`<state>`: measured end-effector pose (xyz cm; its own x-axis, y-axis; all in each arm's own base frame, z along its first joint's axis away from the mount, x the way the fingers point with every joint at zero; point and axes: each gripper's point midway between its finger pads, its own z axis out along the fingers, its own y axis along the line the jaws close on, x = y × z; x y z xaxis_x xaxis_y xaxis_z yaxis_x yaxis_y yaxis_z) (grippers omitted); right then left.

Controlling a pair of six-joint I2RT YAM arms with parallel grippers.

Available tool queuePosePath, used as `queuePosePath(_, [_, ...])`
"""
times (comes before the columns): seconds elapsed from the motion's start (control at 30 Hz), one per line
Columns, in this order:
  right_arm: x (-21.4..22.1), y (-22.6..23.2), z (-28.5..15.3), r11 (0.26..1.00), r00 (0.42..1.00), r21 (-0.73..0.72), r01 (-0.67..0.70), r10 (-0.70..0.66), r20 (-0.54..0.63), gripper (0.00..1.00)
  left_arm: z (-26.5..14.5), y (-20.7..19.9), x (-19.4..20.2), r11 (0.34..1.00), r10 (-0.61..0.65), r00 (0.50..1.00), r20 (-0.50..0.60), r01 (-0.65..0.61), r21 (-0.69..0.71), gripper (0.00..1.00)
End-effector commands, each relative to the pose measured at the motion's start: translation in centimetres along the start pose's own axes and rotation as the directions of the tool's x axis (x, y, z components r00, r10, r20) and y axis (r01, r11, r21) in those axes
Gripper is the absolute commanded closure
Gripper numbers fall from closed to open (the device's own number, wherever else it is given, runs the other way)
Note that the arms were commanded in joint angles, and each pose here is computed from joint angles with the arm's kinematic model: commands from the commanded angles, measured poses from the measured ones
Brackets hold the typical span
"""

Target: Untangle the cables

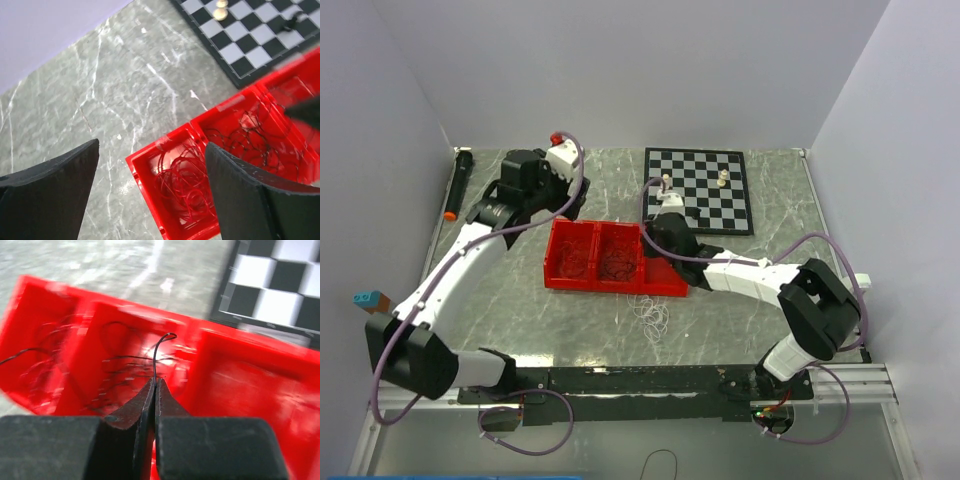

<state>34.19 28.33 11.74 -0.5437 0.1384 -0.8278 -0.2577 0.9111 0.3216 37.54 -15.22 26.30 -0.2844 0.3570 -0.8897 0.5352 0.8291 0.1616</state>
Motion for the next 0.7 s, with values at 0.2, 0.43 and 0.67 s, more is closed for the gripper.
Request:
queuePosePath(0.2, [-2.6,5.9,1.9,0.995,0.997,-0.088,0.056,-0.052,0.053,0.95,-0.2,0.3,0.3,0.989,-0.149,0.985,-0.088,0.148,-0.021,0.12])
queuePosePath(0.43, [0.1,5.5,4.7,0.997,0.997,-0.013,0.072,-0.072,-0.031,0.97,-0.7,0.3,-0.4,0.992,-0.127,0.988,-0.085,0.127,-0.003,0.13])
queuePosePath(0.67, [1.6,5.1,5.7,0.997,0.995,0.049,0.067,-0.063,-0.076,0.70,-1.2,0.8,-2.1,0.993,-0.122,0.991,-0.058,0.122,-0.009,0.12])
